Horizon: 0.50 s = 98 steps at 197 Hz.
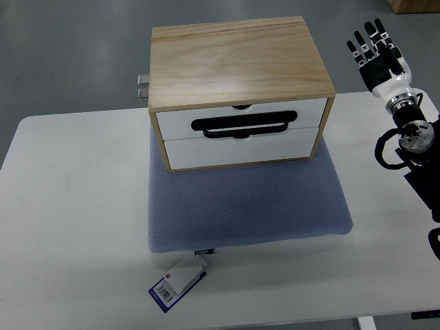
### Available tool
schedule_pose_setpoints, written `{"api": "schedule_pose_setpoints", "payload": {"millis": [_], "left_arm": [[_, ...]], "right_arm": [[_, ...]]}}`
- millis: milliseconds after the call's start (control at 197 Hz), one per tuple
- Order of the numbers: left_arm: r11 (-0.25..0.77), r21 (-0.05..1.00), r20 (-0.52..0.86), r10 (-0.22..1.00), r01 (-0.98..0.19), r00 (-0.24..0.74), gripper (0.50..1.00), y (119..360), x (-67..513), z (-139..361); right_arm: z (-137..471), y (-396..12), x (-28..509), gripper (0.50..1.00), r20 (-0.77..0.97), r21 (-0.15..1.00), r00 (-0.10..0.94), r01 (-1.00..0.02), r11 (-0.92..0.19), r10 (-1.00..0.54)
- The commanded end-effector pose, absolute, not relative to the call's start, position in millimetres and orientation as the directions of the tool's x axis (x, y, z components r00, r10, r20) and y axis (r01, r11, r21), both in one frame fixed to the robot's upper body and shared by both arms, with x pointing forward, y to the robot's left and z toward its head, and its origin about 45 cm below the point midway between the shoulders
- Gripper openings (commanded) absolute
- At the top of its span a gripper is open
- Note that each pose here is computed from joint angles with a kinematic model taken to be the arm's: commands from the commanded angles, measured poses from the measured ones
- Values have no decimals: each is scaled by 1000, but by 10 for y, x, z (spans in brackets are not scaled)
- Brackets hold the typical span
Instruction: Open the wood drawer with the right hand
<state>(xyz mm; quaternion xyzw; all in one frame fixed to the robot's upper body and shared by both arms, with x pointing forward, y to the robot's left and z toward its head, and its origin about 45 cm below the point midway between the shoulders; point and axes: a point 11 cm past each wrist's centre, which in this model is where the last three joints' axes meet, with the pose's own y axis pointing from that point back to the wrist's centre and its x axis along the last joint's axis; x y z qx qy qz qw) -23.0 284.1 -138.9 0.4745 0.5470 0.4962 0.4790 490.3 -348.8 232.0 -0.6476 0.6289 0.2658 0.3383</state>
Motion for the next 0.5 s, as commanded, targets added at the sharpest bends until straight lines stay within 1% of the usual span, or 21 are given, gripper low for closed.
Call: {"api": "schedule_pose_setpoints", "payload": {"millis": [0, 198, 239, 346, 432, 493], "left_arm": [[56, 997, -51, 995, 44, -91, 1000, 2847, -231, -1389], [59, 997, -54, 994, 44, -92, 1000, 2836, -230, -1389], [63, 997, -59, 994, 42, -92, 1000, 2820, -227, -1388], [66, 997, -62, 994, 41, -92, 1000, 2810, -226, -1387], [68, 997, -64, 994, 42, -89, 1000, 2805, -227, -1387], [74, 996, -70, 994, 40, -87, 1000, 2798, -217, -1387]], "right_arm": [[2320, -3476, 4906, 946, -773, -105, 68, -994, 22, -631], [2316, -3506, 4906, 946, -775, -98, 53, -995, 37, -630], [2347, -3501, 4912, 946, -774, -110, 68, -994, 27, -629], [2469, -3559, 4960, 944, -756, -111, 70, -994, 22, -651], [2711, -3667, 5037, 944, -713, -108, 84, -994, -9, -696], [2891, -3679, 5102, 944, -641, -93, 100, -994, -52, -761]]}}
